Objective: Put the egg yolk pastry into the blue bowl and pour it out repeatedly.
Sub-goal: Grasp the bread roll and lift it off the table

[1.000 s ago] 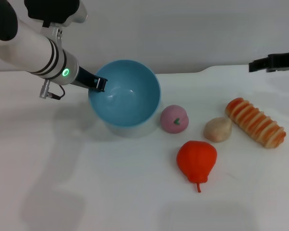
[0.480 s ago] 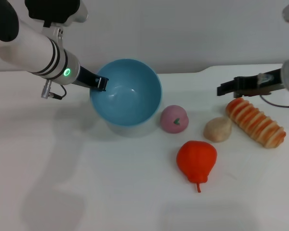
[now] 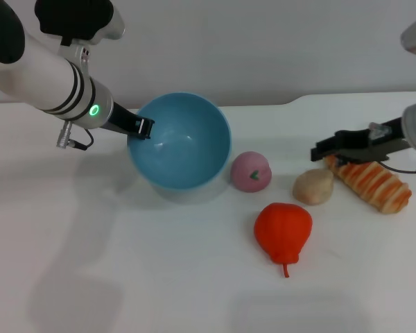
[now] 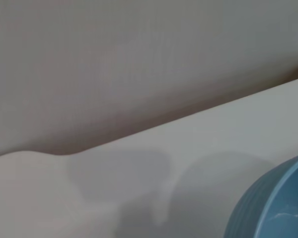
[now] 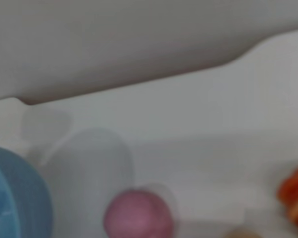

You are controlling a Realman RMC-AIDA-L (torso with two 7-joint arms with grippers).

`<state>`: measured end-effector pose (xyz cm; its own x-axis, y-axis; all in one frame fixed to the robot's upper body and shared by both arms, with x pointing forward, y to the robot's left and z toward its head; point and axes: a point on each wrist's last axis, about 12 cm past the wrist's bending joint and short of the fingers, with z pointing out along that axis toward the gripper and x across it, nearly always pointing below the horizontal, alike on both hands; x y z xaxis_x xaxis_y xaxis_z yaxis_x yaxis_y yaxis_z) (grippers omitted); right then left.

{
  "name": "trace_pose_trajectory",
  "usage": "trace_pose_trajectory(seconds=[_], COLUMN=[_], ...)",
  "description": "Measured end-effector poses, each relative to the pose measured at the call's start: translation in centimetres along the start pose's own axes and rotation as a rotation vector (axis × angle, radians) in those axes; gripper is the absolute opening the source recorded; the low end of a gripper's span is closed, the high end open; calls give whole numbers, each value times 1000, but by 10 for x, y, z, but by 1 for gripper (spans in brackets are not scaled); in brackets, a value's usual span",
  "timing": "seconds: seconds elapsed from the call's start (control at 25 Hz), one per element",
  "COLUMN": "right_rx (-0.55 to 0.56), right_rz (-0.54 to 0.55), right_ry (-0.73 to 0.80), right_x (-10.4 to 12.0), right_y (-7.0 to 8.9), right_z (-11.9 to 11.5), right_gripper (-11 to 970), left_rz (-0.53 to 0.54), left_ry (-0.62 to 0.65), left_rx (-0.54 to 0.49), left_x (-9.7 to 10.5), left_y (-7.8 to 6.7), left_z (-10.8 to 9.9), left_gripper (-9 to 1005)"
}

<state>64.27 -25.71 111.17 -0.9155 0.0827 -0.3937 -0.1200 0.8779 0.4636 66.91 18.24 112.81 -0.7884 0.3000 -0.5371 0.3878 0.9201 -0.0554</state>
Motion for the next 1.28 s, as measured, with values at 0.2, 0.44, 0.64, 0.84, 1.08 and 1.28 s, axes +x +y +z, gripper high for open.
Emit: trace_pose_trajectory(seconds=[0.2, 0.44, 0.64, 0.84, 1.08, 1.28], right_rx=[15, 20, 30, 47, 69, 76], right_rz=[29, 49, 69, 78, 76, 57], right_ry=[34, 39, 27, 17, -8, -35], right_x=[2, 10, 16, 21, 22, 25], right_y=[-9, -12, -14, -17, -21, -19], right_z=[-8, -1, 9, 17, 21, 28], right_gripper=[500, 498, 497, 495, 493, 492], left_rz=[2, 4, 1, -2, -4, -9], left_ry=[5, 8, 9, 10, 3, 7], left_rx=[1, 7, 8, 9, 8, 9], left_x=[0, -1, 1, 2, 2, 3], left_y=[0, -3, -3, -2, -3, -2], left_z=[0, 0, 0, 1, 2, 3], left_gripper=[-2, -1, -1, -2, -2, -2])
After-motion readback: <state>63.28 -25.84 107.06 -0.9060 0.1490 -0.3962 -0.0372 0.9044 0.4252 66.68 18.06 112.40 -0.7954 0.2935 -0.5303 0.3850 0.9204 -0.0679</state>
